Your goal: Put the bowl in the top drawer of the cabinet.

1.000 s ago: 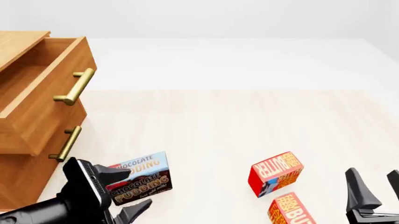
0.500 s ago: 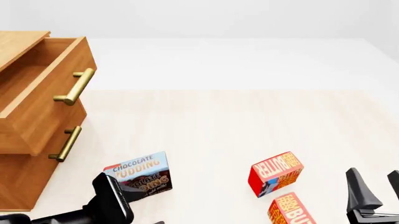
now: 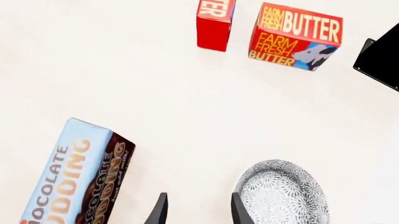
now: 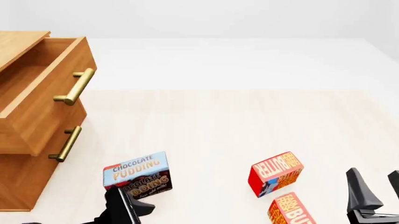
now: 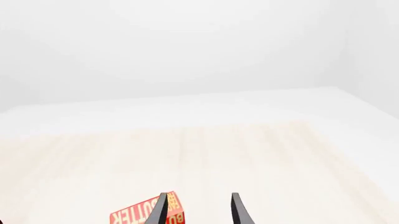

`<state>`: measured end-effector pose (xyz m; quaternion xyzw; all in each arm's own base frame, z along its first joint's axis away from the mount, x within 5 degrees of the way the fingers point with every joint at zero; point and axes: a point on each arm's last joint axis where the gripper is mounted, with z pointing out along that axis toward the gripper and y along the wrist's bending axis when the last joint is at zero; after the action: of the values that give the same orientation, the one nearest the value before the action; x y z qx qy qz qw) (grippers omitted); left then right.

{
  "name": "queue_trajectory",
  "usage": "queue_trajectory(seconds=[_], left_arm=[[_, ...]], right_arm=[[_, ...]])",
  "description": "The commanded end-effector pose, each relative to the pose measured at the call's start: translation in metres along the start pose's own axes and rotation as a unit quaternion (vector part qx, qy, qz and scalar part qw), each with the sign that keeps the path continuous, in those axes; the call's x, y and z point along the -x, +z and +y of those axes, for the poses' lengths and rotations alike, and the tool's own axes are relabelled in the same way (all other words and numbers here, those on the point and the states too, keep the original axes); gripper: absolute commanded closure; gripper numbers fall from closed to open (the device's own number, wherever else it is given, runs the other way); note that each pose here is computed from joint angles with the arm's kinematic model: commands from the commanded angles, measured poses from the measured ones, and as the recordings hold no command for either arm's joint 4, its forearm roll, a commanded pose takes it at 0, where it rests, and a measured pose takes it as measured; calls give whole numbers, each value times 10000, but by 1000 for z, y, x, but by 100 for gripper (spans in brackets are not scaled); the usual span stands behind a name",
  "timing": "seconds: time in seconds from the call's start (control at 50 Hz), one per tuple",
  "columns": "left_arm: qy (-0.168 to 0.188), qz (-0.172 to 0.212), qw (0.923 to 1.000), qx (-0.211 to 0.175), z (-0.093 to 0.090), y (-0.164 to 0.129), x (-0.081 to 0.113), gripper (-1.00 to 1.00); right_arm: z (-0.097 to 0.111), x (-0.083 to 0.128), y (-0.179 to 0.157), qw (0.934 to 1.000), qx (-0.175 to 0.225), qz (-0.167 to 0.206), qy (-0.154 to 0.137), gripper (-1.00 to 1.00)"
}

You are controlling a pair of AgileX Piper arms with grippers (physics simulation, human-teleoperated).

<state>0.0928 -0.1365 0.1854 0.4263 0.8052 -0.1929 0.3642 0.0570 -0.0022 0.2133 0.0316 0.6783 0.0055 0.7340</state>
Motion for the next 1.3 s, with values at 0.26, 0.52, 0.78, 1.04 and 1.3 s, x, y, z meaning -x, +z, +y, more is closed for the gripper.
queue_trajectory(seconds=[0.26,0.52,0.78,1.04,1.3], left_arm=[[-131,45,9996,-238,-11,17,-4,-100],[-241,69,9991,-335,-16,28,-13,-100],[-371,78,9985,-394,-19,35,-19,-100],[-444,156,9977,-480,-24,43,-25,-100],[-577,229,9966,-543,-27,47,-34,-100]], right_arm=[[0,0,0,10000,-33,11,3,-100],[-1,0,0,10000,-46,16,5,-100],[-1,-1,1,10000,-51,43,-10,-100],[-1,-1,2,10000,-61,61,3,-100],[-1,-1,3,9999,-59,82,19,-100]])
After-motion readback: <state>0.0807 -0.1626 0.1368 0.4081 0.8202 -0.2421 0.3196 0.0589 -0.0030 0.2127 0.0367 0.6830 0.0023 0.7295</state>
